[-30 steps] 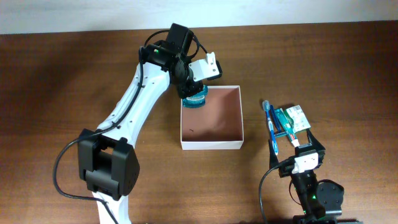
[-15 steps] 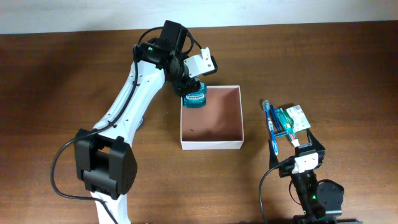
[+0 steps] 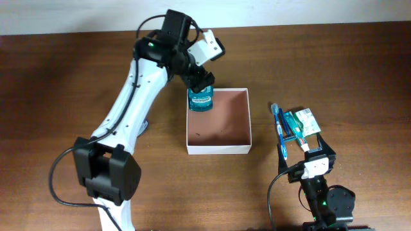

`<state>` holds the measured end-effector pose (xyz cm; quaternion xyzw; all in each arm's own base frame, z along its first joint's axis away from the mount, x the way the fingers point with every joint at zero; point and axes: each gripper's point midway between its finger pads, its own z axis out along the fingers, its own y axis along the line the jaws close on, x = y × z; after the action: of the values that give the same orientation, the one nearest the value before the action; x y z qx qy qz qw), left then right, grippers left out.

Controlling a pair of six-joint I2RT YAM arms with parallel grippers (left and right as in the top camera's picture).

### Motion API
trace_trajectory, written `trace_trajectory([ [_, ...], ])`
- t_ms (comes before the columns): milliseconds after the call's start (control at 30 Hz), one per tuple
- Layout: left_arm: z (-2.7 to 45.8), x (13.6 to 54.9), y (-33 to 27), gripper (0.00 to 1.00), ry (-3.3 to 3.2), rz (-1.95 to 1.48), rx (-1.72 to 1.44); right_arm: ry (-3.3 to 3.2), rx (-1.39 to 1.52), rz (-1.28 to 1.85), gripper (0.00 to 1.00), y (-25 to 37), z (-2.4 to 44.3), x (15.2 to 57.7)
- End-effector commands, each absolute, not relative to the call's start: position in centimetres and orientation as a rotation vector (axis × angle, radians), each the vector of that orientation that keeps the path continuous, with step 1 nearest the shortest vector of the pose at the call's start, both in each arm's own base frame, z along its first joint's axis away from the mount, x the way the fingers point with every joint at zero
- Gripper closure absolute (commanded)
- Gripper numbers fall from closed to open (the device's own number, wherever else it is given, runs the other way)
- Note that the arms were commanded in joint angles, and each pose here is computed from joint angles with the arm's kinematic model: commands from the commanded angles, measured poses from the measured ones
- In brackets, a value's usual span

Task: Pack container
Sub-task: 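Lower the Listerine into the box's back-left corner and open the left gripper, then move the left gripper down onto the soap pump bottle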

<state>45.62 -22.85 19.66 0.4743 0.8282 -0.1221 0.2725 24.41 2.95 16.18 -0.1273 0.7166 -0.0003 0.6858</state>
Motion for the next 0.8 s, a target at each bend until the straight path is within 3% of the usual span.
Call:
trace_trajectory([
  [0, 24.1, 45.1, -17.7, 0.06, 2.374, -0.381, 0.939, 1.609, -0.271, -0.008, 0.02, 2.7, 16.0, 24.4],
  [167, 23.3, 40.5, -9.6, 0.01, 2.668, -0.397, 0.752, 1.609, -0.271, -0.008, 0.02, 2.7, 16.0, 24.4],
  [300, 22.6, 39.9, -5.4, 0.01, 2.764, -0.370, 0.597, 1.609, -0.271, -0.008, 0.02, 2.7, 16.0, 24.4],
  [533, 21.5, 38.3, -3.0, 0.01, 2.864, -0.380, 0.508, 1.609, -0.271, -0.008, 0.02, 2.7, 16.0, 24.4],
  [767, 15.5, 36.9, -1.4, 0.01, 3.023, -0.280, 0.462, 1.609, -0.271, -0.008, 0.02, 2.7, 16.0, 24.4],
])
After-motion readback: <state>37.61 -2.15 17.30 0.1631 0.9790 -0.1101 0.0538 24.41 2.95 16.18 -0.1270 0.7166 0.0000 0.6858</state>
